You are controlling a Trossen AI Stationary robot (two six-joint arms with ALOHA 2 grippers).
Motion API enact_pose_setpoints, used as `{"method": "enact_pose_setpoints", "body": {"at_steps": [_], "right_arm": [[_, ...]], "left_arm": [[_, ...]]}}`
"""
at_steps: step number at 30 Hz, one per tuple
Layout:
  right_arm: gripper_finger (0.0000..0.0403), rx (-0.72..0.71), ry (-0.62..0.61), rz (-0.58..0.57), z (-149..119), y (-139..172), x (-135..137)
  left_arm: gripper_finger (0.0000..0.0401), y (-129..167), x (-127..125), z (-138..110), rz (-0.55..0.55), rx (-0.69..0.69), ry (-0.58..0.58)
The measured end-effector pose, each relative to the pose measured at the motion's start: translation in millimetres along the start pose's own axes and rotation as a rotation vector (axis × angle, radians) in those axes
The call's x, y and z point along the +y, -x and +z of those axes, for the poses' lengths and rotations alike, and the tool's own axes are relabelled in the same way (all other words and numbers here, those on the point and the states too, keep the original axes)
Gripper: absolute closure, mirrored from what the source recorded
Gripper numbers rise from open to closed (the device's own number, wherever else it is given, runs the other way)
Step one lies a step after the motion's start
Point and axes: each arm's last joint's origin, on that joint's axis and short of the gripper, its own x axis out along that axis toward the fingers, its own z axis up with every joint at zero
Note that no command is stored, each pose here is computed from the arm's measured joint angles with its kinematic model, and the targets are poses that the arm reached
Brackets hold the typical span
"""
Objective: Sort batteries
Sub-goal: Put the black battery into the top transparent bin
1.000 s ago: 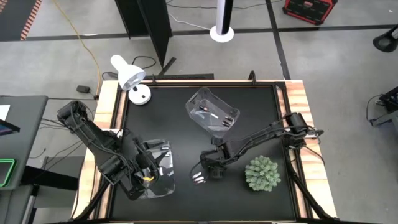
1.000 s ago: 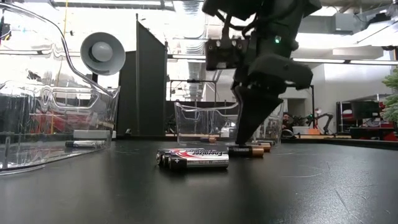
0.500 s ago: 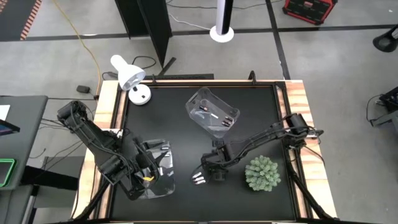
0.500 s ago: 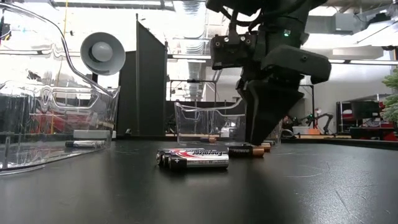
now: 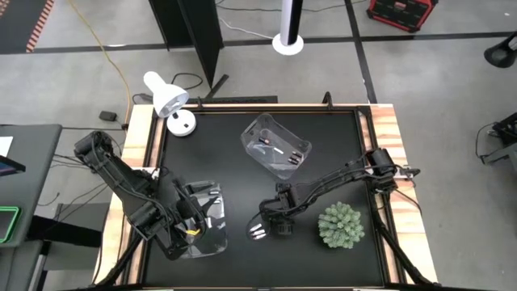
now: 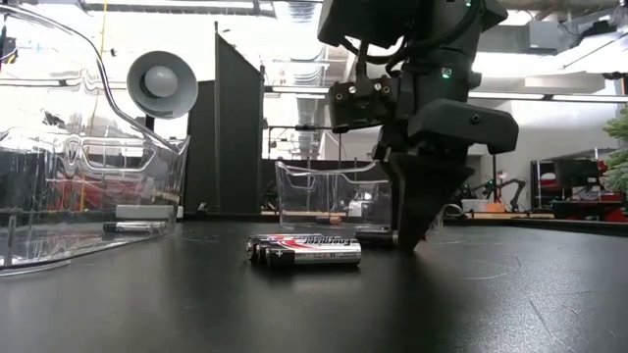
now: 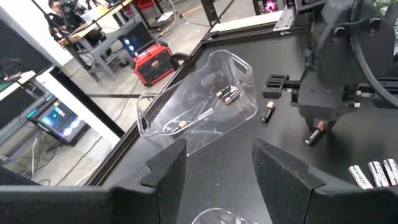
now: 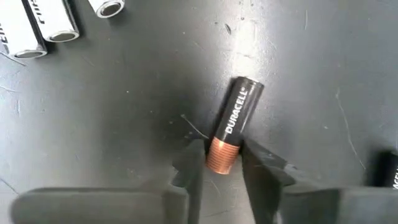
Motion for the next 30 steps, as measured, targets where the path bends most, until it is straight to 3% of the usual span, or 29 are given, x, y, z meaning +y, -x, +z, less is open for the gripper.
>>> {"method": "enact_pose_setpoints", "body": {"at_steps": [11, 30], "right_arm": [[0.0380, -0.003, -0.006, -0.005, 0.0, 0.0, 0.2], [0.0390, -0.087, 0.078, -0.002, 22.3, 21.0, 8.6]], "left_arm": [[0.0224, 0.0, 0.0, 0.0, 0.000, 0.000, -0.001], [0.0224, 0.0, 0.0, 0.0, 0.000, 0.000, 0.000]]}}
